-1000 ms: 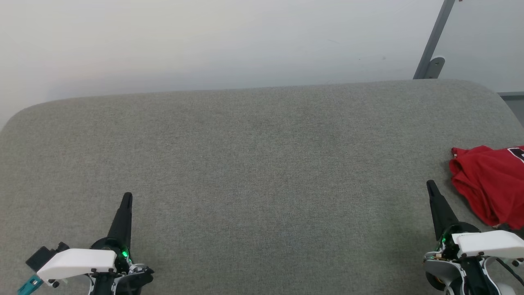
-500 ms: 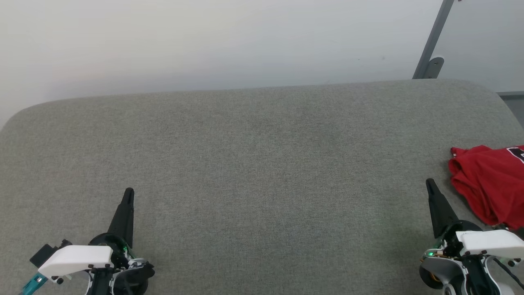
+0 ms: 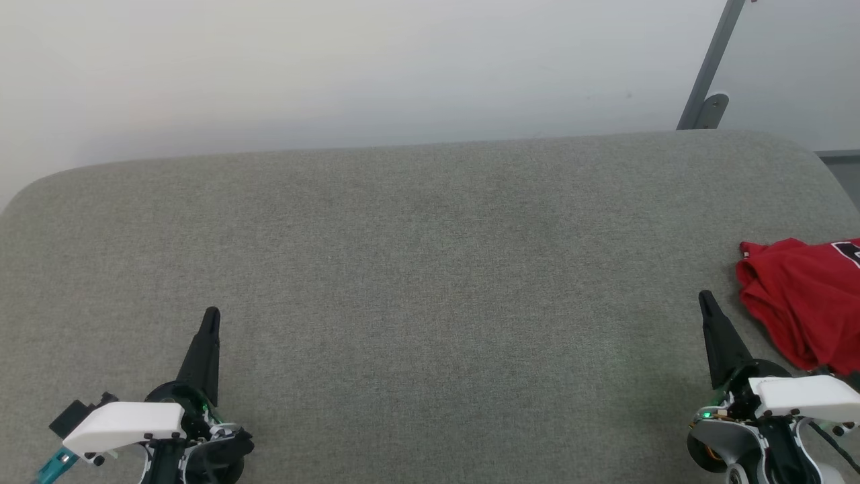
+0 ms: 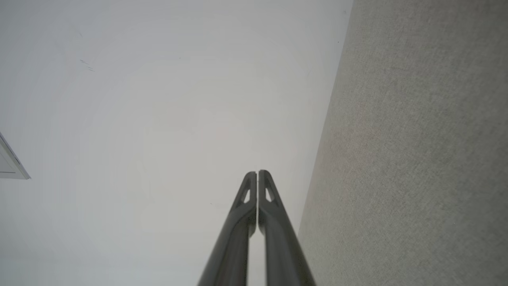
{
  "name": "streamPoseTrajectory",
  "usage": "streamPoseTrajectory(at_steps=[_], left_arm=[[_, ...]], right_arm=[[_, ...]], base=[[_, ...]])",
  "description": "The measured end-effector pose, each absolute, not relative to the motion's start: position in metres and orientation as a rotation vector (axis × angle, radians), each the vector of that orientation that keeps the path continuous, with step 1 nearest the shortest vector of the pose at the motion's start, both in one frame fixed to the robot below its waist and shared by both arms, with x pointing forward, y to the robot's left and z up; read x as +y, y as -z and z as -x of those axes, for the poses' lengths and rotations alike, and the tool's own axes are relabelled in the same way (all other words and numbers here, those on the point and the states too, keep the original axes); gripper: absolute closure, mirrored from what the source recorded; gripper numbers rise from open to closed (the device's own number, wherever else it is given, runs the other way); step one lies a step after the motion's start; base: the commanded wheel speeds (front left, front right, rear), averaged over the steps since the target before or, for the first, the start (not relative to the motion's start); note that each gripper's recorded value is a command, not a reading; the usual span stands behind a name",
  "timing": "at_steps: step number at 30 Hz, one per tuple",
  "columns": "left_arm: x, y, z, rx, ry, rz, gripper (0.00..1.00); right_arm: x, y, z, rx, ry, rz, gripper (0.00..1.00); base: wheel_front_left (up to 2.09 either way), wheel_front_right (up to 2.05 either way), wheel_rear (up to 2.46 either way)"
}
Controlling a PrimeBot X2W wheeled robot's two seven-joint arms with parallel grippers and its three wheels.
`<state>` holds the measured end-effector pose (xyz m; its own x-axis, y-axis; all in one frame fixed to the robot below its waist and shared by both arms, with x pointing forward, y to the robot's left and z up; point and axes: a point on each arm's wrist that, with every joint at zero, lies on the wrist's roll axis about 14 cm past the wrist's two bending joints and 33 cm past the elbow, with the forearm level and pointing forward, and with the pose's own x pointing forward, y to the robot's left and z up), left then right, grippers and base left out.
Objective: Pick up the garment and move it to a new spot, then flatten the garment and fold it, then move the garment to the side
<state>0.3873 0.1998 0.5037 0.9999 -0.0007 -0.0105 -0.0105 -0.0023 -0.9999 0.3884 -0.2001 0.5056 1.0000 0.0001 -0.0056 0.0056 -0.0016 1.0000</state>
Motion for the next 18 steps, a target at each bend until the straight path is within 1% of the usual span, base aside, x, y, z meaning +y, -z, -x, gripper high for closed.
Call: streamPoseTrajectory(at_steps=[18], left_arm=[[0.1997, -0.5040, -0.3874, 0.009, -0.006, 1.574, 1.00]], right_arm=[[-0.2001, -0.5056, -0.3884, 0.004, 0.005, -1.573, 1.00]], base=[[0.00, 0.00, 0.00]])
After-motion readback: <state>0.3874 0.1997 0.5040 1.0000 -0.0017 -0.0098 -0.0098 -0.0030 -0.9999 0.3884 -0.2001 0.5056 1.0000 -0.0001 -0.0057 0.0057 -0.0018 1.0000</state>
